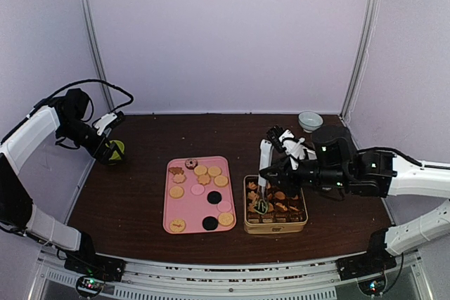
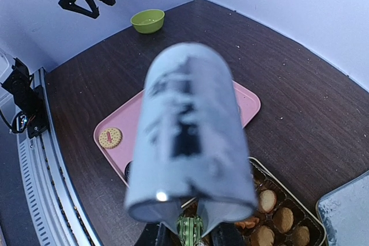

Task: Pack the cookies
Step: Place the fake cookies in the empty pocket of the box.

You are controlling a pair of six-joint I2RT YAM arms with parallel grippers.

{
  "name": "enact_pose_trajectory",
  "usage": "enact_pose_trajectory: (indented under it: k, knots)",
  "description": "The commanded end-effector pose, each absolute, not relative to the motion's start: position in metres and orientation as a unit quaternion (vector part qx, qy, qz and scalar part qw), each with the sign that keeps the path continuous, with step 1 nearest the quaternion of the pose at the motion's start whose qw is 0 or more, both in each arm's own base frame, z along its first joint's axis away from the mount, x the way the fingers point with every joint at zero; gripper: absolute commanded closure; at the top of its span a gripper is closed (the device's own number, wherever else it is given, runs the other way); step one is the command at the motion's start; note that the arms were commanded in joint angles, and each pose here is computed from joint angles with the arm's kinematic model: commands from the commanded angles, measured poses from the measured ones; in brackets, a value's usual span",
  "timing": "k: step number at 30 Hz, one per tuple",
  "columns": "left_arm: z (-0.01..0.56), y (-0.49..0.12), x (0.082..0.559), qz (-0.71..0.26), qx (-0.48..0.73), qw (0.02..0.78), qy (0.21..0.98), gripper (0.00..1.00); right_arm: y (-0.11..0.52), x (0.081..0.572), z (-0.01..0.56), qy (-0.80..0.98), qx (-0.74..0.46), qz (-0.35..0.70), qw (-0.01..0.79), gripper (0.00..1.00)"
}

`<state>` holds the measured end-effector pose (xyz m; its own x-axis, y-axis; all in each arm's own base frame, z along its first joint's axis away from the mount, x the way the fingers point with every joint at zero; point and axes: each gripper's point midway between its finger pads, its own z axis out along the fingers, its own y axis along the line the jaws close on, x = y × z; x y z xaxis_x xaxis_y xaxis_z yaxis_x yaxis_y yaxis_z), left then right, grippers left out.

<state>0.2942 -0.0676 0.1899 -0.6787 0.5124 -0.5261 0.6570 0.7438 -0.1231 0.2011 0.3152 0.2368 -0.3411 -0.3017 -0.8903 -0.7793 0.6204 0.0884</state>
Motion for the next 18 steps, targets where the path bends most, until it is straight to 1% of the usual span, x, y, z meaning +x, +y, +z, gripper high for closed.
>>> enact_pose_trajectory:
  k: [1, 5, 8, 10, 14, 18]
  knots:
    - [0.202, -0.07, 0.297, -0.153, 0.331, 0.255, 0.896, 0.07, 0.315, 0.199, 0.241, 0.776, -0.336, 0.265, 0.463, 1.0]
    - [0.201, -0.07, 0.297, -0.154, 0.33, 0.254, 0.896, 0.07, 0.322, 0.201, 0.238, 0.776, -0.334, 0.269, 0.463, 0.98]
    - [0.201, -0.069, 0.296, -0.153, 0.331, 0.253, 0.896, 0.07, 0.327, 0.202, 0.236, 0.776, -0.333, 0.271, 0.463, 0.93]
    - [0.201, -0.069, 0.296, -0.151, 0.332, 0.253, 0.896, 0.07, 0.329, 0.203, 0.236, 0.775, -0.333, 0.27, 0.464, 0.87]
    - [0.202, -0.069, 0.297, -0.151, 0.332, 0.256, 0.895, 0.07, 0.331, 0.205, 0.238, 0.774, -0.334, 0.267, 0.468, 0.8]
    - [0.201, -0.069, 0.297, -0.153, 0.332, 0.255, 0.895, 0.07, 0.33, 0.206, 0.244, 0.77, -0.335, 0.263, 0.475, 0.76]
